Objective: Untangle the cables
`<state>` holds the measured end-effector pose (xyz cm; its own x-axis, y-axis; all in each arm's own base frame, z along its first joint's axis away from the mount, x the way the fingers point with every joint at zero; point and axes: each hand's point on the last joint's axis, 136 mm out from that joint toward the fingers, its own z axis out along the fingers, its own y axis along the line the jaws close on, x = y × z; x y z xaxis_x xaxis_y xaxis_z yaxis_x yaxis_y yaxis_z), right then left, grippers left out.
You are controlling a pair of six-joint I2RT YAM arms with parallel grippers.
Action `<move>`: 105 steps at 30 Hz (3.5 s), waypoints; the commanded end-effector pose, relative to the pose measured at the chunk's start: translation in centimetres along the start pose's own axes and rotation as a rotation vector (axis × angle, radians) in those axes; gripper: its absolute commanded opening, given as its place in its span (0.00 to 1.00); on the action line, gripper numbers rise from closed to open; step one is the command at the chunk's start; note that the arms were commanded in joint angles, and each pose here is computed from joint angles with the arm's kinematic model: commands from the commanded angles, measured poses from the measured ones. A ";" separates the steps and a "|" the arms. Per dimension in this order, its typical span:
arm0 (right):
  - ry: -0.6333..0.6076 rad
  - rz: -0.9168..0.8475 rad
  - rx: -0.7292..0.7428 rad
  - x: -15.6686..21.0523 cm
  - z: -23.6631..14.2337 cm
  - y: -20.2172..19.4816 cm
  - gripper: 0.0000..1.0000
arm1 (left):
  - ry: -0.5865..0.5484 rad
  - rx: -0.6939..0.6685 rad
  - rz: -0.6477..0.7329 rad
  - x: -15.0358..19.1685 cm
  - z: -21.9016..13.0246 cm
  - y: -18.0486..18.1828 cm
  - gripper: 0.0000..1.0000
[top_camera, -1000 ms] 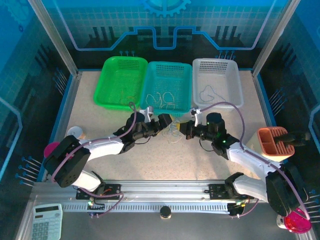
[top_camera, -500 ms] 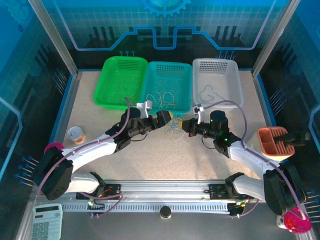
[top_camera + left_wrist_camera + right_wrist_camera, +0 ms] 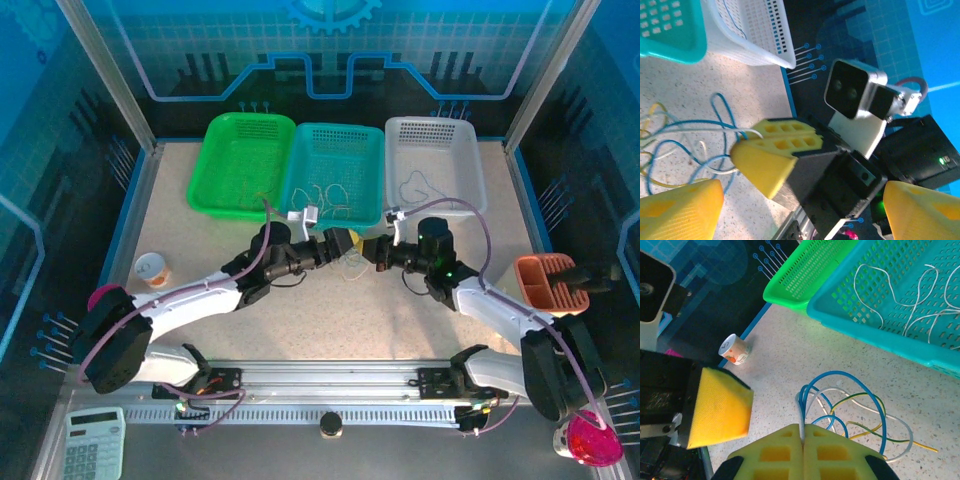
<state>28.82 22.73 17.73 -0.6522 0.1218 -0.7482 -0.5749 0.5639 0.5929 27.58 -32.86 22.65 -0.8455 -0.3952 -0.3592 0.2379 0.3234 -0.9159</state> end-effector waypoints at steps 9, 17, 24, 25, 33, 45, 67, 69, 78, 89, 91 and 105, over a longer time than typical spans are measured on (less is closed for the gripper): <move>-0.020 -0.027 -0.028 -1.1 0.0 0.4 0.00 | -0.050 0.035 -0.010 -0.6 1.6 -1.1 0.85; -0.019 -0.031 -0.031 -0.8 -0.5 0.8 0.00 | -0.085 0.033 0.012 -1.5 2.3 -1.3 0.86; -0.004 -0.022 -0.041 0.0 -0.3 0.8 0.00 | -0.104 0.036 0.012 -1.9 3.0 -1.1 0.86; -0.002 -0.022 -0.041 0.1 -0.3 0.8 0.00 | -0.110 0.036 0.013 -2.0 3.0 -1.1 0.86; 0.003 -0.017 -0.041 0.8 -0.5 0.9 0.00 | -0.196 -0.027 0.072 -3.3 1.8 0.1 0.86; 0.007 -0.022 -0.020 0.8 -0.2 0.7 0.00 | -0.183 0.024 0.026 -2.5 1.4 0.5 0.87; 0.007 -0.034 -0.014 0.1 0.3 0.6 0.00 | -0.144 -0.005 -0.007 -0.3 2.1 0.1 0.87; 0.004 -0.035 -0.015 0.1 0.2 0.7 0.00 | -0.148 -0.026 -0.014 -0.3 2.1 0.7 0.88; -0.019 -0.047 -0.044 -0.6 -0.6 1.9 0.00 | -0.213 -0.200 0.044 -0.7 1.4 5.4 0.90; -0.019 -0.048 -0.026 -0.6 -0.7 1.6 0.00 | -0.195 -0.129 -0.005 -0.5 1.3 4.0 0.91; -0.020 -0.047 -0.027 -0.7 -0.6 1.6 0.00 | -0.192 -0.117 -0.028 -0.2 1.2 4.0 0.91; -0.006 -0.045 -0.040 -0.3 -0.6 1.8 0.00 | -0.223 -0.065 -0.048 -0.8 2.9 3.7 0.91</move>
<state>27.79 22.76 17.89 -0.6526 0.1074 -0.7501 -0.5867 0.5547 0.5899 29.86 -33.17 17.06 -0.7484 -0.5704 -0.3384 0.1155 0.3903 -0.9134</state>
